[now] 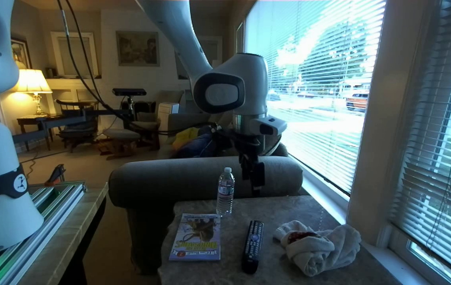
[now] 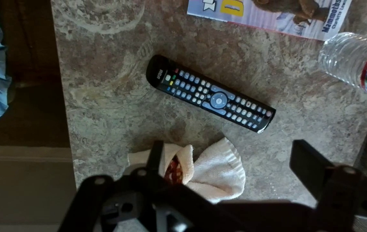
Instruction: Rotate the black remote control then press one button.
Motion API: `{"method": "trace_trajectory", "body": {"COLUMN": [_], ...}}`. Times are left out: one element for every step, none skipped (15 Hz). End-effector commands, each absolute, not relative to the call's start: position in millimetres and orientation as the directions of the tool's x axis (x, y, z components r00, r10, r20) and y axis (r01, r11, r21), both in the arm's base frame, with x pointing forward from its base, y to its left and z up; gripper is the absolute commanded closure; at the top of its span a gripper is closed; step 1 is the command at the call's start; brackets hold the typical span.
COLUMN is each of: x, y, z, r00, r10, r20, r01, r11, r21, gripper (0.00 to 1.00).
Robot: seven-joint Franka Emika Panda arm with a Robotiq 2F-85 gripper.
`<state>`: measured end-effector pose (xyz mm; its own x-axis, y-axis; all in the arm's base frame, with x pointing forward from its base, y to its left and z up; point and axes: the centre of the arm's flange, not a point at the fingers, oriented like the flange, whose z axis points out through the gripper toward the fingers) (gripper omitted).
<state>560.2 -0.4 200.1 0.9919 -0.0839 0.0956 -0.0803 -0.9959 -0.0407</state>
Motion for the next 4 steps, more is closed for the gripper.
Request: {"method": "trace_trajectory", "body": {"x": [558.7, 558.4, 558.5, 558.5], "y": [-0.3, 0.0, 0.2, 0.2], "z": [200.4, 200.9, 201.1, 201.1], "r00": [0.992, 0.992, 0.992, 0.992], "r10": [-0.086, -0.087, -0.087, -0.088], "r20": [0.094, 0.095, 0.095, 0.095], "r01": [-0.083, -0.084, -0.084, -0.084], "r11": [-0.996, -0.996, -0.996, -0.996], "r21": [-0.04, -0.04, -0.04, -0.04], "gripper": [0.0, 0.0, 0.0, 0.0]}}
